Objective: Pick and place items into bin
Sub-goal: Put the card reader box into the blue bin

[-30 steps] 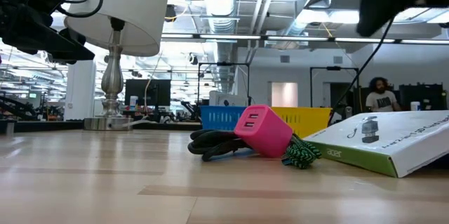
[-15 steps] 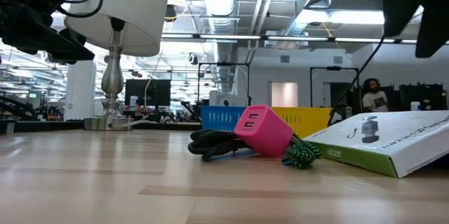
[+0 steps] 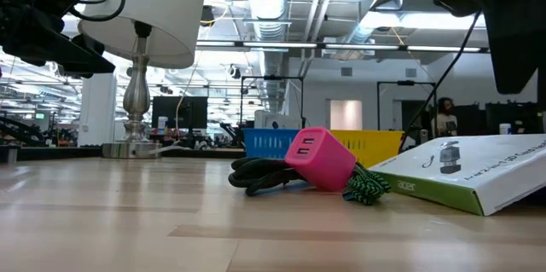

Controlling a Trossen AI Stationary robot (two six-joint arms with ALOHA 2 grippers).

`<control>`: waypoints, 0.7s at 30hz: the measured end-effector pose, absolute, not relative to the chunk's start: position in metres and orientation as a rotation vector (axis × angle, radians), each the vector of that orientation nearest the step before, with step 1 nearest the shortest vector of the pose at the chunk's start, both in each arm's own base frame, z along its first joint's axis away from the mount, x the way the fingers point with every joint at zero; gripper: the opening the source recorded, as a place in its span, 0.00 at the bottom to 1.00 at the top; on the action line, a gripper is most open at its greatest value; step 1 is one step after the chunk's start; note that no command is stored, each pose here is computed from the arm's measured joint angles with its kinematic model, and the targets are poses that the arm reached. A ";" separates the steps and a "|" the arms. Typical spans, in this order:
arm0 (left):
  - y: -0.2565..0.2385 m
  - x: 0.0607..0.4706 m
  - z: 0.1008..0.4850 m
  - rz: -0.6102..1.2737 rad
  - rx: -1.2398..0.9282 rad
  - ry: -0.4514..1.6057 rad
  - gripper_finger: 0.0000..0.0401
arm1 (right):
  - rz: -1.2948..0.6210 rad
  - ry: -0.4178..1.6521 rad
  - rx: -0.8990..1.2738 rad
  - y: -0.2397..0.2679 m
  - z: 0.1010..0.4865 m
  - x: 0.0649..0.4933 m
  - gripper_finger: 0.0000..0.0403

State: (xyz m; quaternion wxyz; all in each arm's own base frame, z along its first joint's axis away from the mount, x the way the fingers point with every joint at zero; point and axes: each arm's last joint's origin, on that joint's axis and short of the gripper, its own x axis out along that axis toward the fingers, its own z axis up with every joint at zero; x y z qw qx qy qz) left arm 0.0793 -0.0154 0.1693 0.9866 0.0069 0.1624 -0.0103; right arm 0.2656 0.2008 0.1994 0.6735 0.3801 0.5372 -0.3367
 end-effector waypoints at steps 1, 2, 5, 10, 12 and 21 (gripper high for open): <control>-0.015 0.079 0.169 -0.021 0.014 0.326 0.53 | -0.759 1.210 0.855 0.201 0.199 0.266 0.60; -0.015 0.079 0.169 -0.021 0.014 0.326 0.53 | -0.759 1.210 0.855 0.201 0.199 0.266 0.60; -0.015 0.079 0.169 -0.021 0.014 0.326 0.53 | -0.756 1.208 0.857 0.201 0.199 0.266 0.60; -0.015 0.079 0.169 -0.021 0.014 0.326 0.53 | -0.763 1.202 0.870 0.201 0.199 0.266 0.60; -0.015 0.079 0.169 -0.021 0.014 0.326 0.53 | -0.766 1.200 0.873 0.201 0.199 0.266 0.60; -0.015 0.079 0.169 -0.021 0.014 0.326 0.53 | -0.757 1.179 0.903 0.199 0.180 0.263 0.60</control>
